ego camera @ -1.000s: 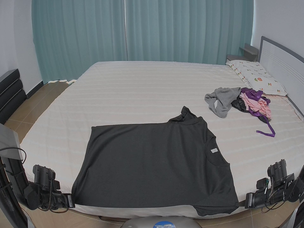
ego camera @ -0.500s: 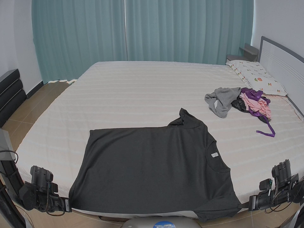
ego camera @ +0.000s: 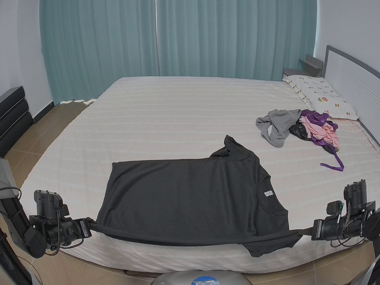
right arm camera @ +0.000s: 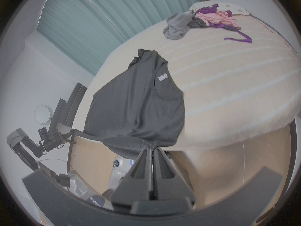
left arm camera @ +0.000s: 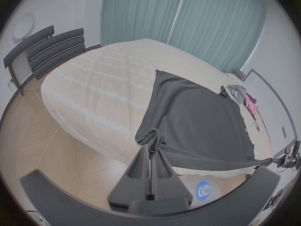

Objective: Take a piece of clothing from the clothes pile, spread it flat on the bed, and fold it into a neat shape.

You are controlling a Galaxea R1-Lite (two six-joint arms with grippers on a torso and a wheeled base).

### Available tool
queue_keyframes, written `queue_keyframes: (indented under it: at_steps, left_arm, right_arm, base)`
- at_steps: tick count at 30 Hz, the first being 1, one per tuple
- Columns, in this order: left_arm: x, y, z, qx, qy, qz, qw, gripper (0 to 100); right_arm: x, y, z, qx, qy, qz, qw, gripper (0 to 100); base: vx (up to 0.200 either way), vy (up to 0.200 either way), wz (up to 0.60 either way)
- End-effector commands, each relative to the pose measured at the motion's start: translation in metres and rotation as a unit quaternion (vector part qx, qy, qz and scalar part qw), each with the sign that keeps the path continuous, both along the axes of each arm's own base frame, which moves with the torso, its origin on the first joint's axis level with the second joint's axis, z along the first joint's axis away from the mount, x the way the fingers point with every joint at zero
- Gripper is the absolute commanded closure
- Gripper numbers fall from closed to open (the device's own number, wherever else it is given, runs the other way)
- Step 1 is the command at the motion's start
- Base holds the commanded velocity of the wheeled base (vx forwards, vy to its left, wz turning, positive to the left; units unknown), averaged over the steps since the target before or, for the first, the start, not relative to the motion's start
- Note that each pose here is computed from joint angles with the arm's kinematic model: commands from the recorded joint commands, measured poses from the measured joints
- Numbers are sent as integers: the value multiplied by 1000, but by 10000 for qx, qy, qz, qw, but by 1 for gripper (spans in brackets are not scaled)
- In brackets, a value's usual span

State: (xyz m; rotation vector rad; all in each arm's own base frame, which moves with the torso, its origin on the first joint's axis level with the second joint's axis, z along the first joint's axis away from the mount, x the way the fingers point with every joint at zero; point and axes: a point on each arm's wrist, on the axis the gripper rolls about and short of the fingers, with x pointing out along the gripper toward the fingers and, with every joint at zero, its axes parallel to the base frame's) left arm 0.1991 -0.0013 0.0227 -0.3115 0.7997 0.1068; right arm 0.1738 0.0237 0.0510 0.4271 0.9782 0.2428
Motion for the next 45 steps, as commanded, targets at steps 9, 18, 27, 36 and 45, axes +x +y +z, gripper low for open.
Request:
queue_keyframes:
  at_steps: [9, 18, 27, 36, 45]
  left_arm:
    - [32, -7, 9, -151, -491, 236, 9984, 100]
    - [44, -7, -1, -103, -402, 281, 9987, 100]
    - [42, -7, -2, -89, -357, 300, 9989, 100]
    - [50, -8, -15, -127, -179, 281, 9994, 100]
    - [73, -7, -32, -160, -118, 369, 9991, 100]
  right_arm:
    - [43, -1, -10, 20, 77, -151, 9999, 100]
    - [67, 0, -12, 33, -20, -156, 9999, 100]
    - [77, 6, -1, 55, -318, -53, 9995, 100]
    - [79, 6, -4, 53, -282, -50, 9996, 100]
    - [106, 8, -18, 38, -191, -55, 9998, 100]
  base:
    - [0, 0, 0]
    - [0, 0, 0]
    - [0, 0, 0]
    - [0, 0, 0]
    - [0, 0, 0]
